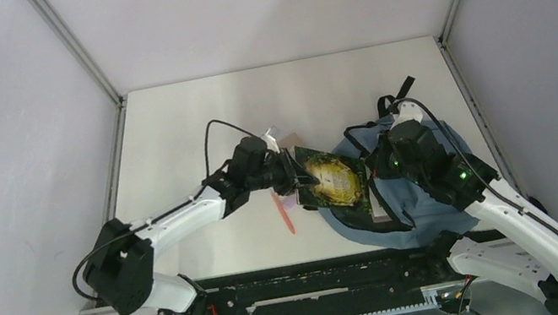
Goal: Pack the student bag
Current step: Place the book in the student bag.
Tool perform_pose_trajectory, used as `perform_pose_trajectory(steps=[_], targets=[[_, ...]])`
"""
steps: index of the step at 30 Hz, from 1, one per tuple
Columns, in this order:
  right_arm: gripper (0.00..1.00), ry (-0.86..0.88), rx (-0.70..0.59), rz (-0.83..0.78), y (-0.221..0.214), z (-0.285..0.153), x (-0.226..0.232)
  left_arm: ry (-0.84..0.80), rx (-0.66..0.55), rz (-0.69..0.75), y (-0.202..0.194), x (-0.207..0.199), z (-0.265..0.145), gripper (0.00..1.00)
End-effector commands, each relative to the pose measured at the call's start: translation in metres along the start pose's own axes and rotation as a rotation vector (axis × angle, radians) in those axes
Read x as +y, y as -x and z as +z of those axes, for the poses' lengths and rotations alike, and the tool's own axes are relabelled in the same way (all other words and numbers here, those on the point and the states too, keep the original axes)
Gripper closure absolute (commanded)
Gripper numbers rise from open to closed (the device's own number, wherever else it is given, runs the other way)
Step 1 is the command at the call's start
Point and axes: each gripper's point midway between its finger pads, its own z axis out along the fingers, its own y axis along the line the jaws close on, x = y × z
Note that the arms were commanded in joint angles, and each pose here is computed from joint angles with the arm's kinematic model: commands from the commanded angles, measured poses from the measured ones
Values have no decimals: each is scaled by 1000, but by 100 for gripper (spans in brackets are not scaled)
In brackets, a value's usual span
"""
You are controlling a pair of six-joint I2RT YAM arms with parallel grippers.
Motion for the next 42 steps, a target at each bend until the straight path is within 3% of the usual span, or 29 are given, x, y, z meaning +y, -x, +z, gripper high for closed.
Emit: perform_pose_trajectory(steps=[1,6,14,19,31,42], targets=[[100,78,-31,4,10,-4,15,-244,-59,38,25,-81,-5,100],[100,74,-29,-1,9,-6,13,-168,-98,73,33,-77,-14,100],[100,81,-32,1,10,-6,14,-231,-159,112,41,-108,-44,100],[100,91,-34,5,11,-6,17,-236,-142,101,37,-109,-43,100],[100,132,-39,26,15,-5,27,-235,-1,-16,6,-99,32,100],[100,190,-43,61,20,-2,42,-261,35,-112,-9,-115,106,100]])
